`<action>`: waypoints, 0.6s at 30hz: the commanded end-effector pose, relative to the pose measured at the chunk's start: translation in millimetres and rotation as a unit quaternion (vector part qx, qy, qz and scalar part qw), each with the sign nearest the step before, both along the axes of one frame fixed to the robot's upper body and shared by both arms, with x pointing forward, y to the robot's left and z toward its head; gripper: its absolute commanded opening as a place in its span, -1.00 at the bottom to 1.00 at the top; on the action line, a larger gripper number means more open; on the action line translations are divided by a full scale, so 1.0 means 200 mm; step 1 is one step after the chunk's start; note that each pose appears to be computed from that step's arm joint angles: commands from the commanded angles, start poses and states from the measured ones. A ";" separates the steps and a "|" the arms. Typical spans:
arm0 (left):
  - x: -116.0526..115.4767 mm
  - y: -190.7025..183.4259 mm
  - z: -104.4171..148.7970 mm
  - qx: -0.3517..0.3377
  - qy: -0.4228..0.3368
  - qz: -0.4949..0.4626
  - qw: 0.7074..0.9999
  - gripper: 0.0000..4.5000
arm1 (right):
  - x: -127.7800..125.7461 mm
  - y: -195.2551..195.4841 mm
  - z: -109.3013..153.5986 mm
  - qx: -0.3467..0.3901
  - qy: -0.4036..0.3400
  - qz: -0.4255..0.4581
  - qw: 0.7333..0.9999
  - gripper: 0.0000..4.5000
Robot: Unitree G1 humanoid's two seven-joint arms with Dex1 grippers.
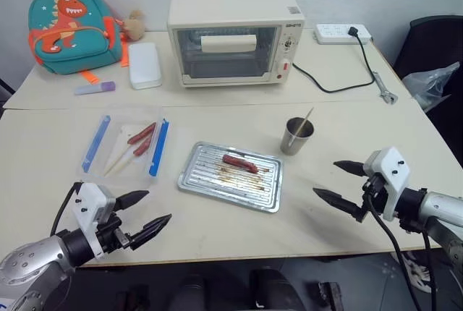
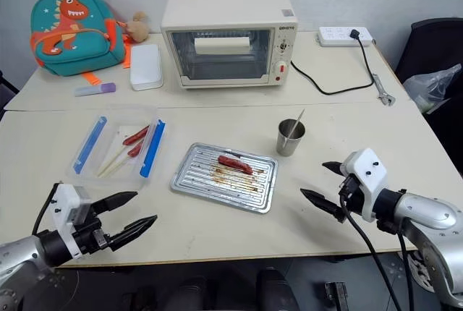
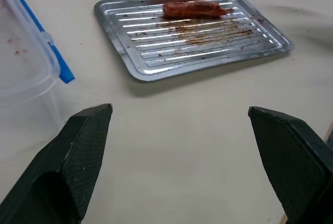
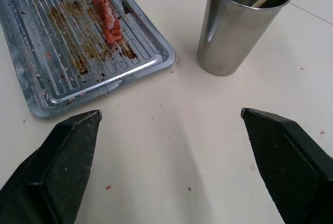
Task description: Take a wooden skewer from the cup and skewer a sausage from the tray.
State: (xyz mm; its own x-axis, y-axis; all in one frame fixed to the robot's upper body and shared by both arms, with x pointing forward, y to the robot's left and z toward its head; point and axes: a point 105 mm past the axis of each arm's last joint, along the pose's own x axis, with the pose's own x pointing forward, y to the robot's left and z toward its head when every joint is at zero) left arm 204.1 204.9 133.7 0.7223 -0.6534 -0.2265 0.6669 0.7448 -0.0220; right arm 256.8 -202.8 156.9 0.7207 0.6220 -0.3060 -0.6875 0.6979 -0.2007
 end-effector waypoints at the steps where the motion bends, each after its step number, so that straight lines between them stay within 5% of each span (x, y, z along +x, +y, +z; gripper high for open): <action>1: 0.04 -0.06 0.07 -0.014 -0.035 -0.012 0.999 0.97 | 0.02 0.01 0.04 0.013 -0.010 0.000 1.000 1.00; 8: 0.10 -0.25 0.27 -0.095 -0.060 -0.118 0.987 0.97 | 0.16 0.00 0.24 0.149 -0.033 -0.060 0.986 1.00; 18: 0.18 -0.47 0.39 -0.071 -0.039 -0.309 0.948 0.97 | 0.44 0.10 0.32 0.224 -0.043 -0.105 0.968 1.00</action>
State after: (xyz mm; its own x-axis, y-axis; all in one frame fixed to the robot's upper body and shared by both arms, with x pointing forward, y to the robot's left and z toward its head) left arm 240.9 118.1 210.5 0.2670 -0.9625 -0.0476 0.9624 0.2689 -0.0385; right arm 337.1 -185.9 213.8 0.8449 0.5349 -0.0015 -0.5304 0.8382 0.1266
